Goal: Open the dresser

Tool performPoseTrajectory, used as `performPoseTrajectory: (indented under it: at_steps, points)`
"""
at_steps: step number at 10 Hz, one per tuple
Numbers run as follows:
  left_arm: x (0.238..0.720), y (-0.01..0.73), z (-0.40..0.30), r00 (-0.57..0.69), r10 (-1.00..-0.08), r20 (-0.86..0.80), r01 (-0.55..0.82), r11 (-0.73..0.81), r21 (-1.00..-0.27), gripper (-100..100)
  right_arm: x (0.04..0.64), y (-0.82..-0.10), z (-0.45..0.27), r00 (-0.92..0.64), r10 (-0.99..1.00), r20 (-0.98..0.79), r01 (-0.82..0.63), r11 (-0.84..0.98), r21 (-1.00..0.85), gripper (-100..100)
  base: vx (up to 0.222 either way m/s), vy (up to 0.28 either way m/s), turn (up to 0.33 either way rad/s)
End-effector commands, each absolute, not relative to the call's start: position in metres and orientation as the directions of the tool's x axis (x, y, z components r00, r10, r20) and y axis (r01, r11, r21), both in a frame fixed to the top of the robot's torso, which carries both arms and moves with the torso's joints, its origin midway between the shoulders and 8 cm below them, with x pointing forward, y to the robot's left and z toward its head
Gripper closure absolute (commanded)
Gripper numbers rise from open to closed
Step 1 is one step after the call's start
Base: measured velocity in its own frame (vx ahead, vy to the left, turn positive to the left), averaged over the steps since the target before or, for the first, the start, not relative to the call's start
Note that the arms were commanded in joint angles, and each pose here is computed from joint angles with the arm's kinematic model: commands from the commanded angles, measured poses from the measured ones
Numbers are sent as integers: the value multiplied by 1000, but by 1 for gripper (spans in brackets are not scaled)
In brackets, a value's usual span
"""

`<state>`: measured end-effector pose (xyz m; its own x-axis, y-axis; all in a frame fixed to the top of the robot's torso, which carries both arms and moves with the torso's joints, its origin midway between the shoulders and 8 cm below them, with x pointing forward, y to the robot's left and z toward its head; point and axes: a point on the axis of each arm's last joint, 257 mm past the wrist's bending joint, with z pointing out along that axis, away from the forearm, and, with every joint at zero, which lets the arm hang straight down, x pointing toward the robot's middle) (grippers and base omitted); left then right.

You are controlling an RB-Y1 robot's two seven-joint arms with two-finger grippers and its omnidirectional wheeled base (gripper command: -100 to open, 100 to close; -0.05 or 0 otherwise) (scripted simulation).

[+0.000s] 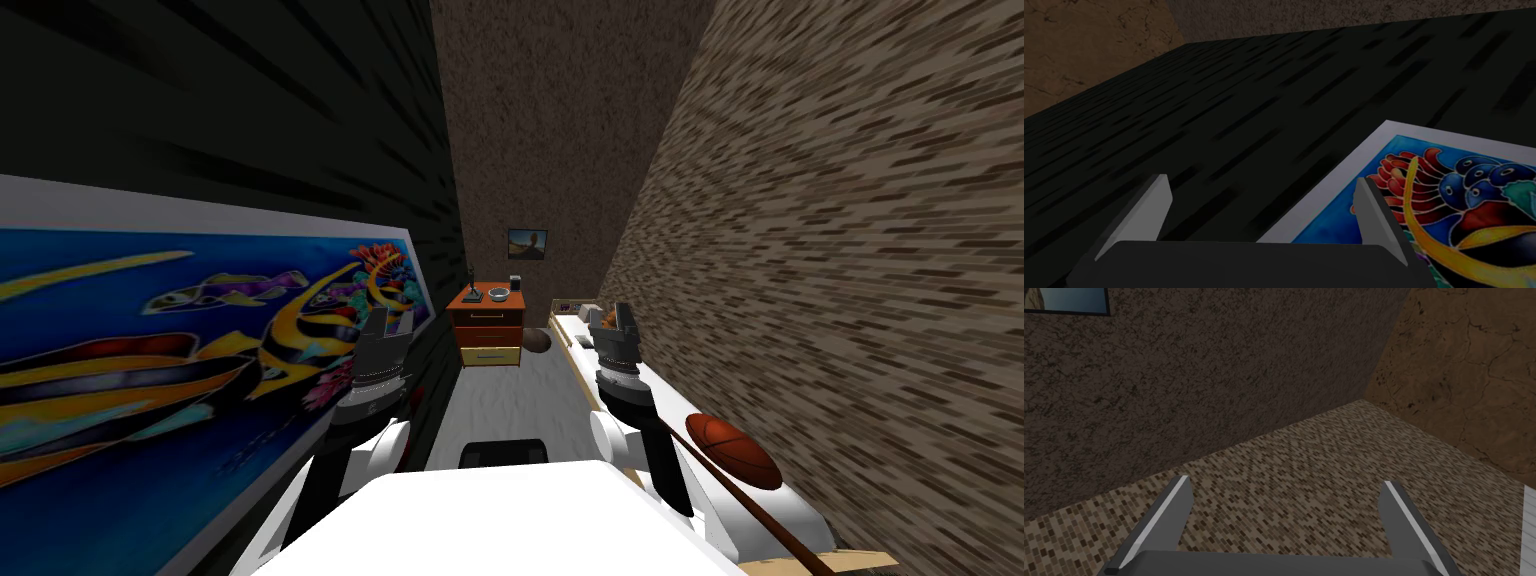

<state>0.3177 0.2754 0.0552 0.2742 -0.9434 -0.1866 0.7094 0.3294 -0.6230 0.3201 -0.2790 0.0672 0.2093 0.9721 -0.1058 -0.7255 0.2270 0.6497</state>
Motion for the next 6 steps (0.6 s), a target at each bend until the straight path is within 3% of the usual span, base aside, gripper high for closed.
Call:
performPoseTrajectory:
  at_steps: [1, 6]
  points:
    - [318, 275, 55, 274, -943, -187, 709, 329, -623, 0, 320, -279, 67, 209, 972, -106, -726, 227, 650, 0, 0, 0, 0]
    - [318, 275, 55, 274, -943, -187, 710, 329, -623, 0, 320, -279, 67, 209, 972, -106, -726, 227, 649, 0, 0, 0, 0]
